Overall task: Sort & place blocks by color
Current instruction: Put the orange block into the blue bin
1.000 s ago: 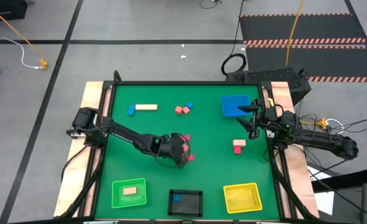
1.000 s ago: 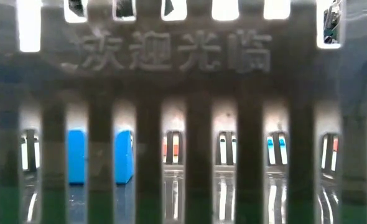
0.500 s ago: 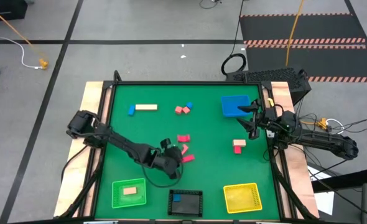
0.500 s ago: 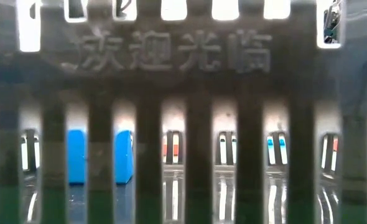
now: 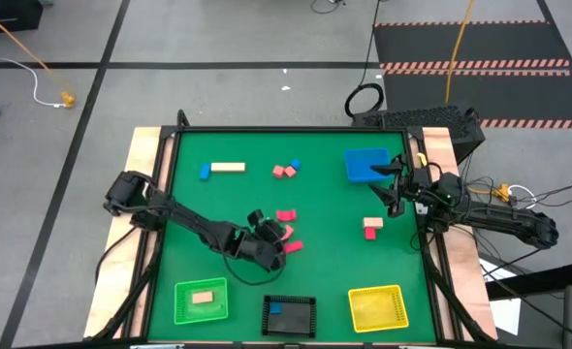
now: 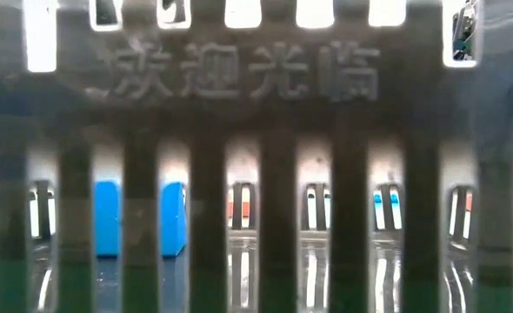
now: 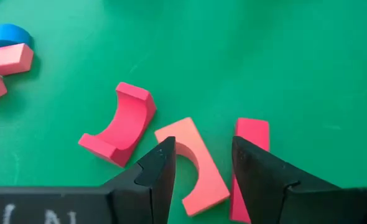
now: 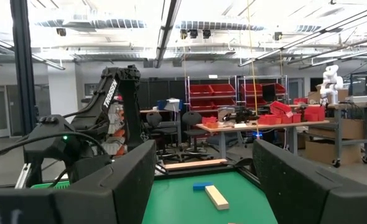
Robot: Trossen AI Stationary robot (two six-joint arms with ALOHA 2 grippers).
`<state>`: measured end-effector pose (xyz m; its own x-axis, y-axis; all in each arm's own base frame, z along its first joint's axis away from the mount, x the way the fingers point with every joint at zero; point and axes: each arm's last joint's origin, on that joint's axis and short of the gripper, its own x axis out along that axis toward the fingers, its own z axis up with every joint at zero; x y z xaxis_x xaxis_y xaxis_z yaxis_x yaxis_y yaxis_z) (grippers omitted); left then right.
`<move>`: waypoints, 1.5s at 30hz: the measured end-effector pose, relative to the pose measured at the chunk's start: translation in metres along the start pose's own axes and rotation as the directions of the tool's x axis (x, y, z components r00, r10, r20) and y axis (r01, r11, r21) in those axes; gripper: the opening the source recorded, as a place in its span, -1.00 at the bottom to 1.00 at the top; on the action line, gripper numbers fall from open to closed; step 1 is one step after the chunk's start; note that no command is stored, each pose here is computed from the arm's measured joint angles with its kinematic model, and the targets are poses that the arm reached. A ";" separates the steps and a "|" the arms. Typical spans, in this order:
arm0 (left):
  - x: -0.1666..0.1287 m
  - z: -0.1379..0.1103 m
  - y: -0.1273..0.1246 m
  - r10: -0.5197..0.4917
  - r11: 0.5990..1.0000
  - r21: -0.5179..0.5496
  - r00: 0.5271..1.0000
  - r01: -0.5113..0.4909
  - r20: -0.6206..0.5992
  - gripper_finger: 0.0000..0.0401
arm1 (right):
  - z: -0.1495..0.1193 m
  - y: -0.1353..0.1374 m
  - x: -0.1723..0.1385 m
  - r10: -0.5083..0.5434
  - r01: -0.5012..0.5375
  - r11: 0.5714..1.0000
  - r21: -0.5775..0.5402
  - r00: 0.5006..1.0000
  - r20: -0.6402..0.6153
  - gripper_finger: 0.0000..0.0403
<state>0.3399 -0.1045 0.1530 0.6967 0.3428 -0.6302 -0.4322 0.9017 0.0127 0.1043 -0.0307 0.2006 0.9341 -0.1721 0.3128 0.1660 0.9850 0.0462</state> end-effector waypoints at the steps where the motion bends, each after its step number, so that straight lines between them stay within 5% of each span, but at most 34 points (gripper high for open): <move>1: 0.000 0.000 0.001 -0.001 1.000 -0.002 1.000 0.001 -0.002 -0.16 | 0.000 0.000 0.000 0.000 0.000 1.000 0.000 1.000 0.000 0.28; 6: 0.002 0.001 0.002 -0.014 1.000 -0.014 1.000 0.013 -0.012 -0.02 | 0.000 0.000 0.000 0.000 0.000 1.000 0.000 1.000 0.000 0.28; 10: 0.006 0.006 0.006 -0.013 0.993 -0.120 1.000 0.013 0.006 0.03 | 0.000 0.000 0.000 0.000 0.000 1.000 0.000 1.000 0.000 0.28; 23: 0.018 0.000 0.007 -0.032 0.983 -0.182 0.999 0.024 -0.041 -0.15 | 0.000 0.000 0.000 0.000 0.000 1.000 0.000 1.000 0.000 0.28; 36: 0.044 -0.028 0.001 -0.008 1.000 0.005 0.995 0.009 -0.096 -0.15 | 0.000 0.000 0.000 0.000 0.000 1.000 0.000 1.000 0.000 0.28; 40: 0.048 -0.029 0.003 0.002 1.000 -0.026 0.994 -0.004 -0.106 -0.16 | 0.000 0.000 0.000 0.000 0.000 1.000 0.000 1.000 0.000 0.28; 45: 0.046 -0.026 0.006 -0.002 1.000 0.000 0.993 0.002 -0.118 -0.40 | 0.000 0.000 0.000 0.000 0.000 1.000 0.000 1.000 0.001 0.28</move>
<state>0.3542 -0.0905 0.1039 0.6248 0.3077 -0.7176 -0.4314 0.9021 0.0113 0.1043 -0.0306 0.2007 0.9340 -0.1717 0.3134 0.1657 0.9851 0.0458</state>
